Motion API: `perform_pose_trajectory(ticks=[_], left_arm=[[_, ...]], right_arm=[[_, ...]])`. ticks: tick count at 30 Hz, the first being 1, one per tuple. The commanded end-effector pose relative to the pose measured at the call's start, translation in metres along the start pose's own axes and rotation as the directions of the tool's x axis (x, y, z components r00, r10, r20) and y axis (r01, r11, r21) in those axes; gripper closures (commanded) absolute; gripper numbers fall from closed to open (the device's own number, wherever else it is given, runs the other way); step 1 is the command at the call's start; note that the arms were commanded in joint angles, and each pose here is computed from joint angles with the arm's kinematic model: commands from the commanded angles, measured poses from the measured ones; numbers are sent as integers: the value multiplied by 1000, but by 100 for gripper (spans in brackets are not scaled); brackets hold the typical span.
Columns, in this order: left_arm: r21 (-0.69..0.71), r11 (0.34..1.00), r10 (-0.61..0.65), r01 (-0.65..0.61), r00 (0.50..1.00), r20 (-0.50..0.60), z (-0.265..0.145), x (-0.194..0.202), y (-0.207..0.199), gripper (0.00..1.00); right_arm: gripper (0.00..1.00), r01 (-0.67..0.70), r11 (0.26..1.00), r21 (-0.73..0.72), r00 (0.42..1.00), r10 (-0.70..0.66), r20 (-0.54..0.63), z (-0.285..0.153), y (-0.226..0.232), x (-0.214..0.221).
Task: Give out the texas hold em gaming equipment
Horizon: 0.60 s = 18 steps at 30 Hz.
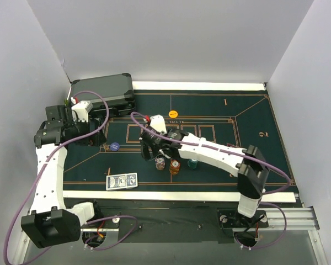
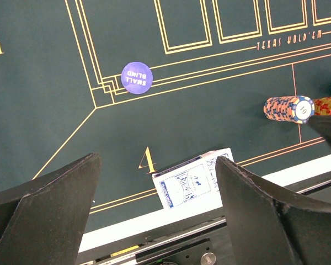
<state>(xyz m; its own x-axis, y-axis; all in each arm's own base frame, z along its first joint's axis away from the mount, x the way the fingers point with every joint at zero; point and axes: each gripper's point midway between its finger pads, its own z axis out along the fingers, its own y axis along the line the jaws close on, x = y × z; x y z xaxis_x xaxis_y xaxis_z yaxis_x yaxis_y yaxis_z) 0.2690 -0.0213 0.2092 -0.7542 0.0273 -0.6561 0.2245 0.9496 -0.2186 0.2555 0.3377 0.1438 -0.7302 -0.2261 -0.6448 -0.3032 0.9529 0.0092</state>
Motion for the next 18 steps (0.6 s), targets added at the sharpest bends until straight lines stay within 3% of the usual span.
perform_pose_trajectory(ticks=[1,10,18], left_arm=[[-5,1000,-14,14,998,63,-10,-10,0,4],[-22,1000,-15,17,998,68,-16,-7,4,4],[-38,999,-10,13,997,74,-19,-8,6,4]], right_arm=[[12,79,996,30,994,-77,-81,6,1,20],[13,122,990,69,981,-110,-158,28,1,50],[26,131,989,70,973,-115,-202,44,4,66]])
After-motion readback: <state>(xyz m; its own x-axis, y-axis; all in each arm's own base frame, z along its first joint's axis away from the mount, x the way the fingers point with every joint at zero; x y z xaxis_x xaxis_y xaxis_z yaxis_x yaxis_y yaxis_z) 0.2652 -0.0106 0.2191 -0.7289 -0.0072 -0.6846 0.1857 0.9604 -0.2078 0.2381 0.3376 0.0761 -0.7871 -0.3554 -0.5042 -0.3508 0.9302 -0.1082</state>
